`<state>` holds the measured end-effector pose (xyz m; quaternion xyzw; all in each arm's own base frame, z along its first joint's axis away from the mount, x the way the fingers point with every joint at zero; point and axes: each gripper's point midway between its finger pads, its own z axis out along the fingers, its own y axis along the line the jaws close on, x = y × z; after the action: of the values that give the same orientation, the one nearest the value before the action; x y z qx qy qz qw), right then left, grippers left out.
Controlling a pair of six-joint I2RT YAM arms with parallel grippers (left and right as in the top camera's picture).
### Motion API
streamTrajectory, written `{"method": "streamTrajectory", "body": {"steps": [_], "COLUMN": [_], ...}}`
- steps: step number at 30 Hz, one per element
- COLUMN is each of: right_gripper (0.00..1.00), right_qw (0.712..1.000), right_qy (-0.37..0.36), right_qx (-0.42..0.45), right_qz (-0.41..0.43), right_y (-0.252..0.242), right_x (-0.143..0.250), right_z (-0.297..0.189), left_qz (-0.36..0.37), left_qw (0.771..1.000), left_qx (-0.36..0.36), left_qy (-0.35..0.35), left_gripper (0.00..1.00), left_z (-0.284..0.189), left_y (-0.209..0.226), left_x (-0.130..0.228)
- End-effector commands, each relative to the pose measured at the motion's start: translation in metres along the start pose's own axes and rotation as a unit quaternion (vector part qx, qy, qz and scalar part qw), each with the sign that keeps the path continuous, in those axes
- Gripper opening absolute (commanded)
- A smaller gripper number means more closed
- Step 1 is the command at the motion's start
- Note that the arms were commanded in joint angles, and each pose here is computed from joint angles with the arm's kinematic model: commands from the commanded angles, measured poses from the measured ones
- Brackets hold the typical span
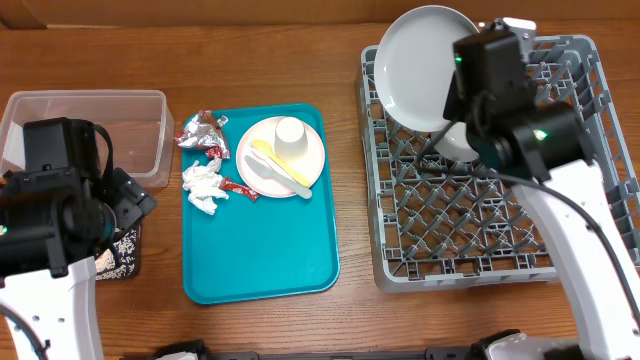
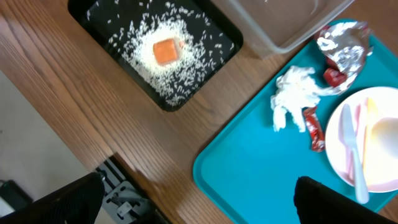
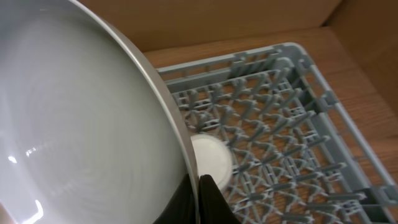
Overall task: Sort waste into correct bins and load items into the dishwasher rack
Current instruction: 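Lift the plate with the right gripper and carry it into the grey rack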
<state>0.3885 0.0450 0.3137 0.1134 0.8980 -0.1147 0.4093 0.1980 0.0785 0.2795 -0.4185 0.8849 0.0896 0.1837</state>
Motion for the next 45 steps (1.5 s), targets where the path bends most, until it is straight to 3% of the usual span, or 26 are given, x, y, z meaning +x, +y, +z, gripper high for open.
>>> {"method": "streamTrajectory", "body": {"steps": [1, 7, 18, 25, 38, 41, 45], "right_gripper": [0.04, 0.04, 0.04, 0.04, 0.07, 0.27, 0.40], "right_qw": [0.996, 0.985, 0.971, 0.975, 0.983, 0.987, 0.993], "right_qy": [-0.019, -0.030, -0.049, -0.006, 0.028, 0.041, 0.075], "right_qx": [0.085, 0.169, 0.227, 0.207, 0.156, 0.120, 0.058], "right_qz": [-0.010, -0.034, -0.060, -0.083, -0.094, -0.093, -0.069], "right_y": [-0.011, -0.005, 0.009, 0.021, 0.049, 0.062, 0.075], "right_x": [-0.010, -0.008, -0.004, 0.021, 0.042, 0.044, 0.040], "right_z": [0.024, 0.072, 0.121, 0.141, 0.133, 0.127, 0.113], "left_qz": [0.000, 0.008, 0.010, 0.008, 0.008, 0.008, 0.008], "left_qw": [1.000, 0.998, 0.998, 0.998, 0.998, 0.998, 0.998], "left_qx": [-0.012, -0.023, -0.025, -0.020, -0.020, -0.019, -0.017], "left_qy": [0.022, 0.052, 0.059, 0.053, 0.053, 0.055, 0.056], "left_gripper": [1.00, 1.00, 1.00, 1.00, 1.00, 1.00, 1.00], "left_z": [0.017, 0.045, 0.053, 0.053, 0.053, 0.053, 0.053], "left_y": [0.000, -0.002, -0.003, -0.006, -0.006, -0.006, -0.007], "left_x": [0.009, 0.024, 0.028, 0.025, 0.025, 0.025, 0.026]}}
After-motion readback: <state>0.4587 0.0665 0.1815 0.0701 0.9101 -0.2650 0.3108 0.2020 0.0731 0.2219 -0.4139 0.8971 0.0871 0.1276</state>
